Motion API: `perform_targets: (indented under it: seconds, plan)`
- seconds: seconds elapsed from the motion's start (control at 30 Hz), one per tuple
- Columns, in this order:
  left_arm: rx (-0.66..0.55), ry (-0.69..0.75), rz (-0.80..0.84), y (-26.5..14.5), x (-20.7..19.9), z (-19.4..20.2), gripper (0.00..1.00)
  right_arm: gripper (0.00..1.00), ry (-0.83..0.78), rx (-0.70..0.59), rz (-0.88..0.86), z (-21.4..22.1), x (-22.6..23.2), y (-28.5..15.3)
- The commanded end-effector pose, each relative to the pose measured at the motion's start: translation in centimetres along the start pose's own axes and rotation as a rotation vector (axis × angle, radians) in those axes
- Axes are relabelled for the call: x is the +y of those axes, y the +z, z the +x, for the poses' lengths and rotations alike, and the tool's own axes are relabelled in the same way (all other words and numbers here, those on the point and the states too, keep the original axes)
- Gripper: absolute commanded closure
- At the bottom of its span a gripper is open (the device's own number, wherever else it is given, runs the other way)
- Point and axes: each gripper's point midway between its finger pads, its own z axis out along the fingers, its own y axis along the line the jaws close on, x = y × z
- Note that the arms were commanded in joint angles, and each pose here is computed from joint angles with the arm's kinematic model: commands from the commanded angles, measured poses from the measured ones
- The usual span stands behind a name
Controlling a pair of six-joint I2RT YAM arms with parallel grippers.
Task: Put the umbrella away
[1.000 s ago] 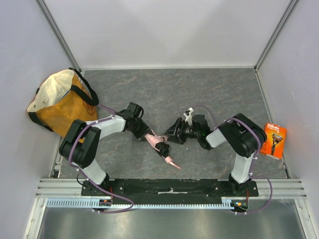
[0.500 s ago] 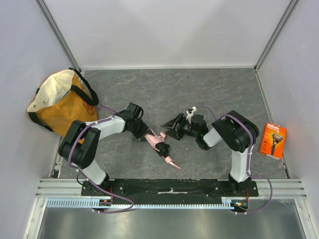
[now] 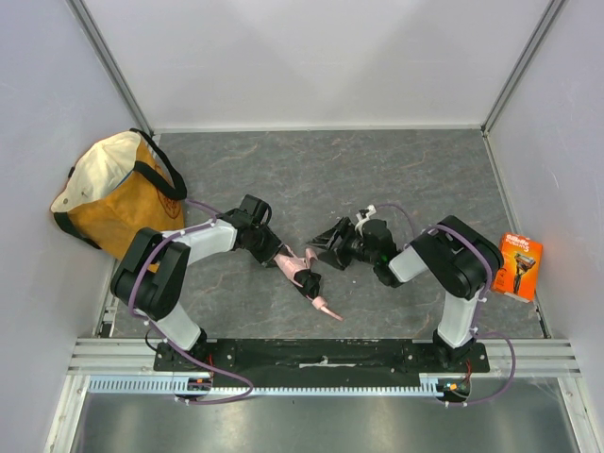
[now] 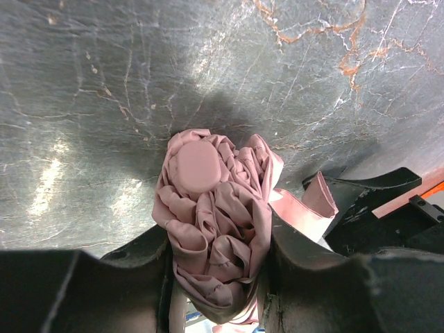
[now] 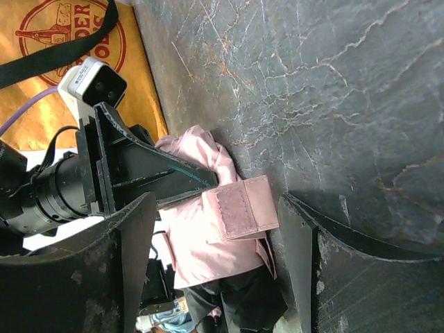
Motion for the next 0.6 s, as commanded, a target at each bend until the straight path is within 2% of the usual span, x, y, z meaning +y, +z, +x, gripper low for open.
perform_targets:
  seconds: [0.0, 0.23, 0.3, 0.43, 0.57]
  plan:
    - [-0.024, 0.033, -0.378, 1.5, 10.5, 0.9, 0.98, 0.23, 0.016, -0.037, 0.092, 0.2, -1.1, -0.1]
    - [-0.024, 0.033, -0.378, 1.6, 10.5, 0.8, 0.98, 0.21, 0.156, -0.075, 0.146, 1.7, -4.4, -1.6]
    - [-0.023, 0.033, -0.381, 1.6, 10.6, 0.9, 0.98, 0.20, 0.181, -0.124, 0.164, 1.5, -5.2, -2.5]
    - [-0.027, 0.030, -0.378, 1.5, 10.5, 0.7, 0.98, 0.18, 0.029, -0.155, 0.301, 0.0, -6.5, -3.2]
    - [-0.025, 0.030, -0.378, 1.6, 10.5, 0.7, 0.98, 0.18, -0.085, -0.179, 0.356, -0.9, -6.1, -4.1]
